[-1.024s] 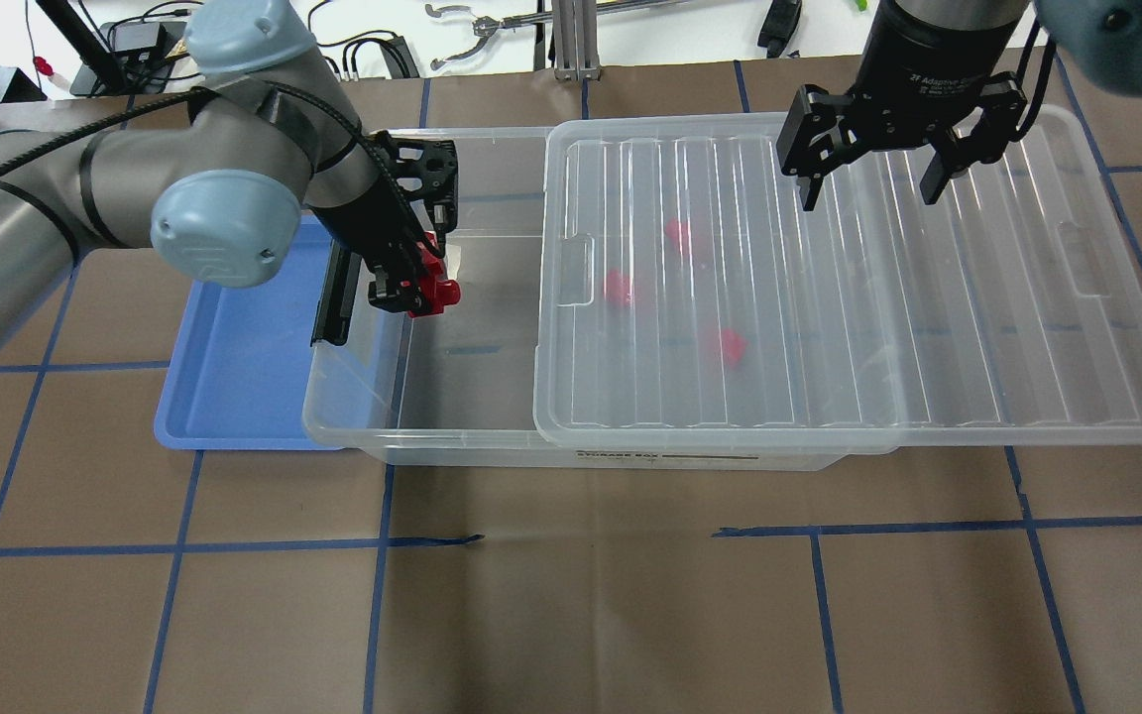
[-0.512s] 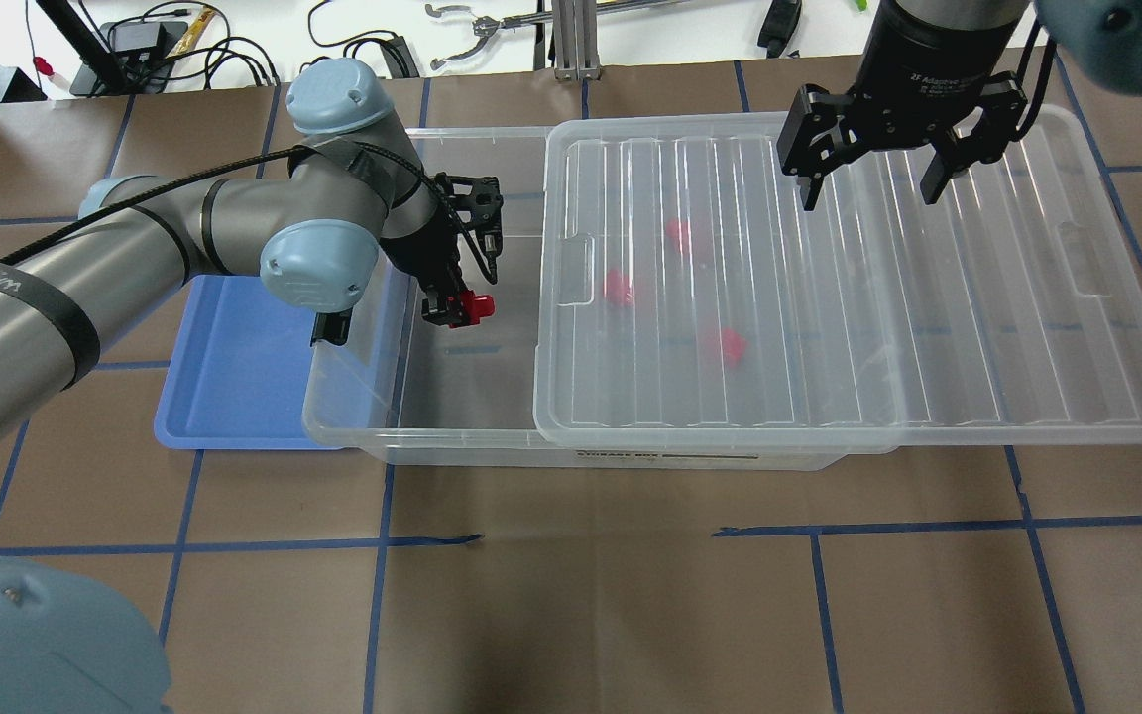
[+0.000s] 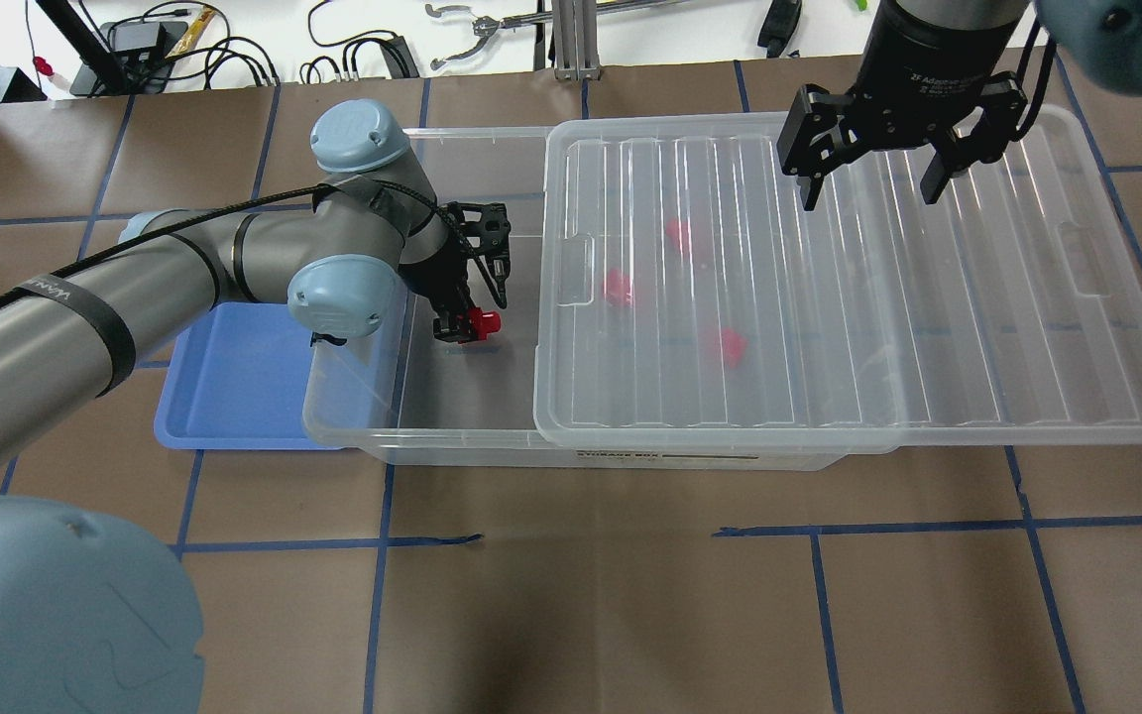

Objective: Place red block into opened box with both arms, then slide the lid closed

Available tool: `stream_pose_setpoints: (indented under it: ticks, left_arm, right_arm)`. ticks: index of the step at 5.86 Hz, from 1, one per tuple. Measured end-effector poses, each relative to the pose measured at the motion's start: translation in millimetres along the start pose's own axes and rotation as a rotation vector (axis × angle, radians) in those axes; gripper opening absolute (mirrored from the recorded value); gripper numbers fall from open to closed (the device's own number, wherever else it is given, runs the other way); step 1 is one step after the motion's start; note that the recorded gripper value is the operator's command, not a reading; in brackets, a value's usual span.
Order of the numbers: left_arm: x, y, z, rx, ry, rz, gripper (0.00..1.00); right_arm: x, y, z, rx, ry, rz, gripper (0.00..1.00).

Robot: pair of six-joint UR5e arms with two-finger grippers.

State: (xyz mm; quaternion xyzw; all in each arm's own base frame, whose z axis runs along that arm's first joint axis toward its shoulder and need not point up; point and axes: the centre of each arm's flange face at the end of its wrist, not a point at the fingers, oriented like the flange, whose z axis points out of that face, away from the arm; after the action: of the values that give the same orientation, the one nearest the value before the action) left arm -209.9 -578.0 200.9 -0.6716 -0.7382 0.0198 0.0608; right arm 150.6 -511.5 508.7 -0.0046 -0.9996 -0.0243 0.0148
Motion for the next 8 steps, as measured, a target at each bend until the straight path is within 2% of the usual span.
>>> stream_pose_setpoints:
  ticks: [2, 3, 5, 6, 7, 8]
  left_arm:
    - [6, -3, -22, 0.002, -0.005, -0.001, 0.95]
    - [14, -3, -57, -0.001, 0.017, -0.009, 0.95]
    - [53, 3, -164, -0.008, 0.061, -0.049, 0.95]
    - [73, 7, -211, -0.01, 0.072, -0.093, 0.95]
    - [85, 8, -244, -0.016, 0.068, -0.184, 0.95]
    - [87, 11, -265, -0.02, 0.048, -0.325, 0.98]
  right_arm:
    - [0, 0, 0, 0.0, 0.0, -0.001, 1.0]
    - [1, -1, 0, 0.004, 0.0, -0.007, 1.0]
    - [27, -10, -1, 0.016, 0.0, -0.039, 1.0]
    - [61, -18, -1, 0.02, 0.002, -0.051, 1.0]
    - [98, -25, -1, 0.029, 0.01, -0.064, 1.0]
    - [142, -29, 0, 0.034, 0.017, -0.062, 1.0]
